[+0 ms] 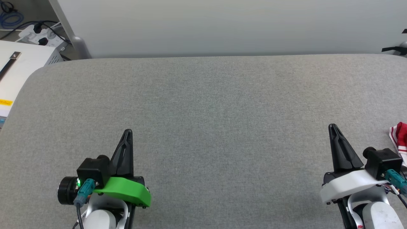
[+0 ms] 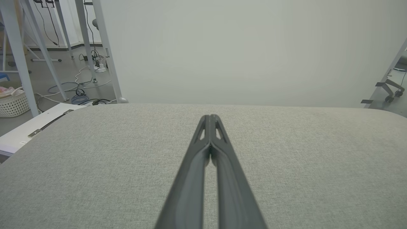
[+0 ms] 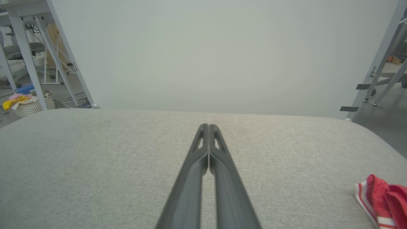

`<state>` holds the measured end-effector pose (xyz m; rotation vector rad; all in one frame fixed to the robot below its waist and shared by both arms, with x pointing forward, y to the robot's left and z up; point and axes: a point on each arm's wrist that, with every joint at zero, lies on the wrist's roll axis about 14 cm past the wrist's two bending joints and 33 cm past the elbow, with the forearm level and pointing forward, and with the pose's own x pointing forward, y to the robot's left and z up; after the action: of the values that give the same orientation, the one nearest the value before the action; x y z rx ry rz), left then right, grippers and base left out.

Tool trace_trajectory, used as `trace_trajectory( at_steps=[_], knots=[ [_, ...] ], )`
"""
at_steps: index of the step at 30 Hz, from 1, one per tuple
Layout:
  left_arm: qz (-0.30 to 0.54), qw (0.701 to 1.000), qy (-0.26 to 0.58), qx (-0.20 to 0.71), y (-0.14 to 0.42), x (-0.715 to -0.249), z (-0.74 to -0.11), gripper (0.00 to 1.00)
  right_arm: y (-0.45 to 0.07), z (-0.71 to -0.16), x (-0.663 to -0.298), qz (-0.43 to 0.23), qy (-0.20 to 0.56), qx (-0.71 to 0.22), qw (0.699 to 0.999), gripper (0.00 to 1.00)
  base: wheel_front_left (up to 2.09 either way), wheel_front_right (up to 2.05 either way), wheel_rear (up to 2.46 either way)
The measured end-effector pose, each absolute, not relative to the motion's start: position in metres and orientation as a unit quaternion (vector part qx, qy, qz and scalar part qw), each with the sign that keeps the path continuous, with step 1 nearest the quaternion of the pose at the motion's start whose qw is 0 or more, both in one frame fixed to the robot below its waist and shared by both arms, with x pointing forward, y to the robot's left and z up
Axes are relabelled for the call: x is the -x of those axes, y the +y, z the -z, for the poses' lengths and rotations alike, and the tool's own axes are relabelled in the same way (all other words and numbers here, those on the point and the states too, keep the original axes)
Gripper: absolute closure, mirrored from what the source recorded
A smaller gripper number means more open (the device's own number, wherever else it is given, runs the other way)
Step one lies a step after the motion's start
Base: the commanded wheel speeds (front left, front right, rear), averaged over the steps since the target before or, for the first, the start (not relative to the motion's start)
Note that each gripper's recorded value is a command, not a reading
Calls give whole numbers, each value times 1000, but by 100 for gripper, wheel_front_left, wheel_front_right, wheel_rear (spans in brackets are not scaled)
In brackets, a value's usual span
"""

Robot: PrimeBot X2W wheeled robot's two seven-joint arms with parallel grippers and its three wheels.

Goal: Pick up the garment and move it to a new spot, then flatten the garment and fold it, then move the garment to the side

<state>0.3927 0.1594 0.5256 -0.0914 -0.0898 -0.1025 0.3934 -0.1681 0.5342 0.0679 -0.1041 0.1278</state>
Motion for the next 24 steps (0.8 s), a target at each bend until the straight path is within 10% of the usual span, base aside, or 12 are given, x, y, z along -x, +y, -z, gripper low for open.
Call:
trace_trajectory(
  at_steps=[24],
  knots=[
    [41, 998, -32, 23, 163, -388, -527, 100, -165, -531, -387, -66, -36, -16, 997, 100, 0, 0, 0]
  ],
)
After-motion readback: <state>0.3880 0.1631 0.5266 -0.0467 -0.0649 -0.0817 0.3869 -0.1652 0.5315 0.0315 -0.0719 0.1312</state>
